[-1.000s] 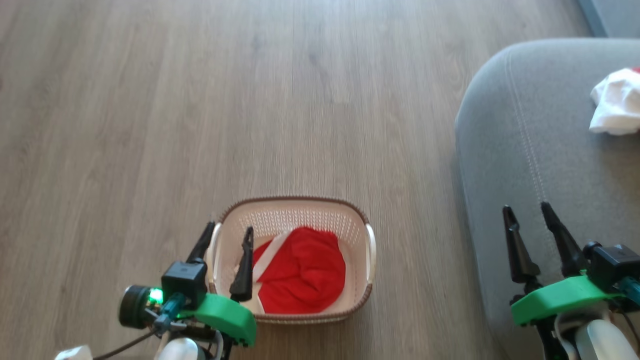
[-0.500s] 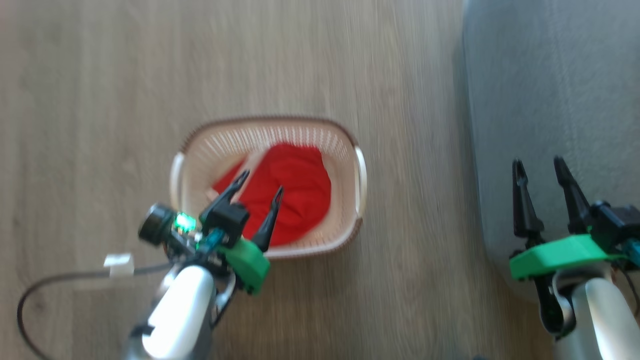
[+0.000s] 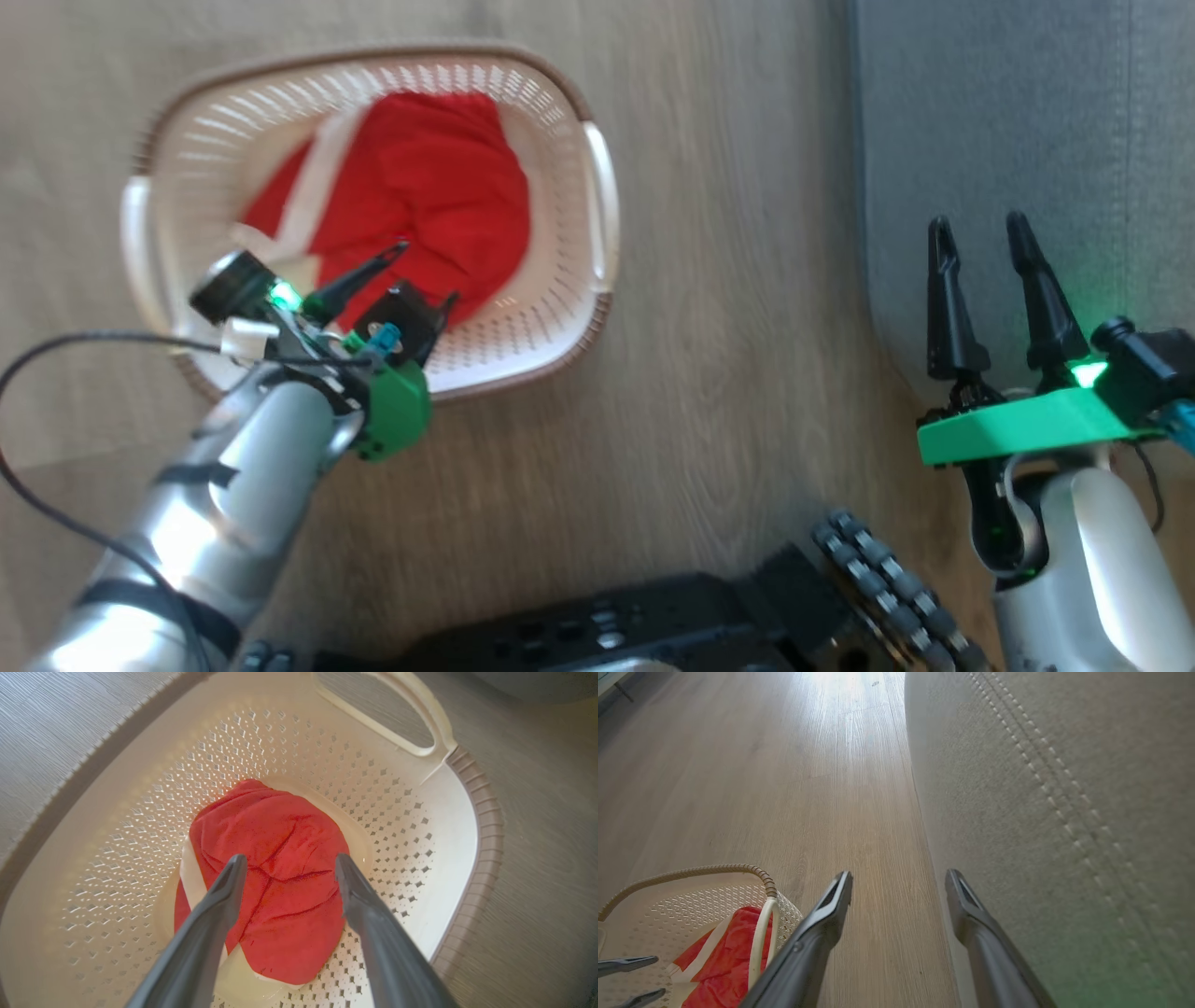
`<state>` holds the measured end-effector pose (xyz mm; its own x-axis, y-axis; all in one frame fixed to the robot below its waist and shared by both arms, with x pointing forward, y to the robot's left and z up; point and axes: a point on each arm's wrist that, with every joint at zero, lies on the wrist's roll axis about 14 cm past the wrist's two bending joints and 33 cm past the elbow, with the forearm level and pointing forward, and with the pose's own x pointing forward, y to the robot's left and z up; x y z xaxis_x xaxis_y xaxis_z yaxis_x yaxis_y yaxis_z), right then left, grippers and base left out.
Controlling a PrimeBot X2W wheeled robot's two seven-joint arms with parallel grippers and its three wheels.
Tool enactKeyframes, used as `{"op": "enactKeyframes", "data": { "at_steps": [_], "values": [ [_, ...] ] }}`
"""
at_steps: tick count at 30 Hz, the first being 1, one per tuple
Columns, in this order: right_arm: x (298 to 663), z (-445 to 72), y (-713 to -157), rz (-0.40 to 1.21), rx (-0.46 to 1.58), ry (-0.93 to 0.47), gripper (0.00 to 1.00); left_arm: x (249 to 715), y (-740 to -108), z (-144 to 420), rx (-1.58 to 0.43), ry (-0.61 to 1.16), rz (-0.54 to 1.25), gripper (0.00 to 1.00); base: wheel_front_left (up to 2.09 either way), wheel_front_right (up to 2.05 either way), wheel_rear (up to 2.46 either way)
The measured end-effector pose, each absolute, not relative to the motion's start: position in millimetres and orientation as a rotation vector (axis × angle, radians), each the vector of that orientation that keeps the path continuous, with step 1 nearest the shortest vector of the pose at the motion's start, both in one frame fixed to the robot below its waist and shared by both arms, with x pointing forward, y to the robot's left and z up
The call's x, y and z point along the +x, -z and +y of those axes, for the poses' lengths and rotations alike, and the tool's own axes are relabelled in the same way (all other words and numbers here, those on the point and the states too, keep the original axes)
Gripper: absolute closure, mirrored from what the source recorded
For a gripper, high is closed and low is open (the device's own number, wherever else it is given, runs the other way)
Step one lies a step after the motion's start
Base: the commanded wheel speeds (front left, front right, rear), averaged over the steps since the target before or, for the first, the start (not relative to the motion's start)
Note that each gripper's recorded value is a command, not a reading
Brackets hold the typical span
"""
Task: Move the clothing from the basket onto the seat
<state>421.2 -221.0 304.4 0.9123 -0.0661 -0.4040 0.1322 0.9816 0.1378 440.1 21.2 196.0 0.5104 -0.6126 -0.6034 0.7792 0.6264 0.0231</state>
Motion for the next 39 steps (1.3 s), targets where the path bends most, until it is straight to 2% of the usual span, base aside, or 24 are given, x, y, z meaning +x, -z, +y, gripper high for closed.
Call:
{"op": "enactKeyframes", "data": {
  "at_steps": [7, 15, 19, 24, 39],
  "values": [
    [412.3, -224.3, -283.1, 0.454, 0.215, 0.142, 0.00, 437.3, -122.6, 10.0, 0.402, 1.014, 0.709, 0.00, 0.00, 0.00, 0.00],
    [409.6, -226.0, -275.0, 0.472, 0.218, 0.155, 0.00, 422.3, -76.5, 9.0, 0.488, 1.119, 0.814, 0.00, 0.00, 0.00, 0.00],
    [409.2, -226.2, -274.3, 0.471, 0.224, 0.160, 0.00, 416.0, -63.4, 17.1, 0.505, 1.093, 0.887, 0.00, 0.00, 0.00, 0.00],
    [410.4, -224.7, -275.6, 0.463, 0.234, 0.159, 0.00, 426.2, -52.9, 27.6, 0.502, 0.948, 0.983, 0.00, 0.00, 0.00, 0.00],
    [425.8, -202.0, -289.3, 0.408, 0.223, 0.074, 0.00, 413.3, -34.1, 60.3, 0.628, 0.925, 1.147, 0.00, 0.00, 0.00, 0.00]
  ]
}}
